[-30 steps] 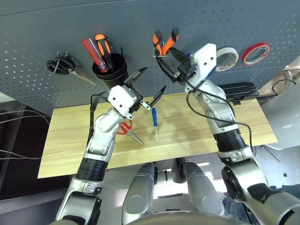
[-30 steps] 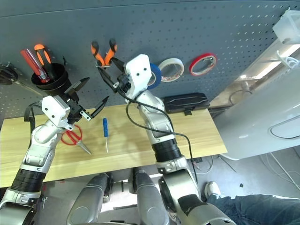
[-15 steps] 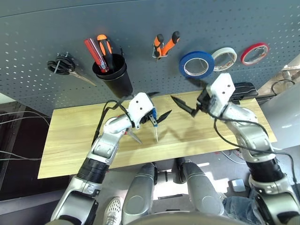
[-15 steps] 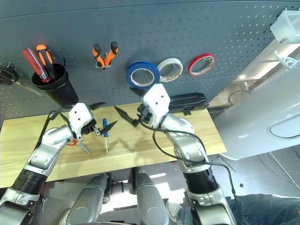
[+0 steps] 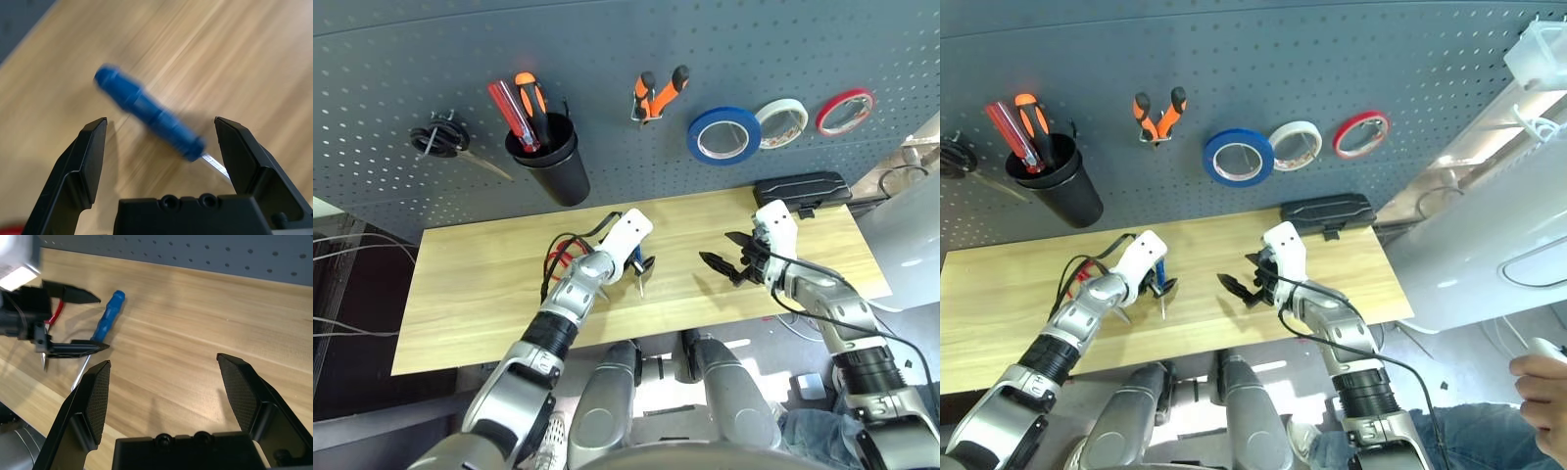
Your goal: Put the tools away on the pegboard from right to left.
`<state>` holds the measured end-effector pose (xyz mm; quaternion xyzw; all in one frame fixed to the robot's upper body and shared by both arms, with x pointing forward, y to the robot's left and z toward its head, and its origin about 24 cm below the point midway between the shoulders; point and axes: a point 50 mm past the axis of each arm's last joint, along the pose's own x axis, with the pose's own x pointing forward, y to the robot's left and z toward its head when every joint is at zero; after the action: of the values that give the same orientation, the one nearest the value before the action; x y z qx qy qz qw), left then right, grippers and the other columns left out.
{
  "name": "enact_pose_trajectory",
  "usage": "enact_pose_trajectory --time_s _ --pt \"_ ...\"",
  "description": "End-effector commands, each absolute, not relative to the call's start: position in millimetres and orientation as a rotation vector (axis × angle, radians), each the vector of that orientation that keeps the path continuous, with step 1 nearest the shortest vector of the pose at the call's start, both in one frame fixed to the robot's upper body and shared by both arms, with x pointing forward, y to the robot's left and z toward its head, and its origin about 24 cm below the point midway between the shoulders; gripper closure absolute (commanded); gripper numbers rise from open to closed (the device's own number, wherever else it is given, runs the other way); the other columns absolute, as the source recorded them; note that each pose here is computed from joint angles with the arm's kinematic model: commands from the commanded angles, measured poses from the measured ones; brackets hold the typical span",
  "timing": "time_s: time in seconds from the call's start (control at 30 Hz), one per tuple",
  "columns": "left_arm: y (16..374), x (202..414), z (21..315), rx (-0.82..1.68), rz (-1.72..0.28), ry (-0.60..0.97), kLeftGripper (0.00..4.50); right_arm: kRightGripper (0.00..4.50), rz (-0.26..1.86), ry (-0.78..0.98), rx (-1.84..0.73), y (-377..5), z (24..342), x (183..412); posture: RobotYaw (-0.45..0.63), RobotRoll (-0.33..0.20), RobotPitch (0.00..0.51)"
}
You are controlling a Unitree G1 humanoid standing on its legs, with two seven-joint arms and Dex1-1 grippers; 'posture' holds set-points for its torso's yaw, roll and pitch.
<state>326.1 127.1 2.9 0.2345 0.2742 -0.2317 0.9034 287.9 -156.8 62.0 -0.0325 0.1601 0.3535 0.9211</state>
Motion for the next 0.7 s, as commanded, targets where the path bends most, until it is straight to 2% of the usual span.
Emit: enact_pose_trajectory --time_s 0.03,0.07,0.17,0.37,0.5,0.7 --pt "130.4 318.9 -17.6 0.466 -0.422 0.700 0.00 0.03 0.725 0.348 -0.059 -155.6 58.7 286.3 -0.02 0.000 0.280" --pt "128.1 318.1 -20.4 0.462 -0.423 0.723 0.00 0.03 0.732 0.344 -0.065 -154.6 59.7 286.1 -0.03 0.000 0.280" --pt "116.0 316.8 -23.4 0.403 -0.439 0.749 0.62 0.00 0.749 0.330 -0.081 -152.5 64.3 285.6 -0.03 0.000 0.279" --pt "106.7 315.9 -17.0 0.348 -0.483 0.708 2.62 0.00 0.787 0.313 -0.107 -151.6 73.8 286.1 -0.04 0.000 0.272" --pt "112.6 314.4 -2.0 0.290 -0.466 0.586 3.96 0.00 0.839 0.327 -0.112 -150.8 80.2 286.8 -0.03 0.000 0.265" --pt "126.6 306.8 33.6 0.209 -0.464 0.338 4.04 0.00 0.964 0.383 -0.123 -150.1 86.4 281.2 -0.02 0.000 0.259"
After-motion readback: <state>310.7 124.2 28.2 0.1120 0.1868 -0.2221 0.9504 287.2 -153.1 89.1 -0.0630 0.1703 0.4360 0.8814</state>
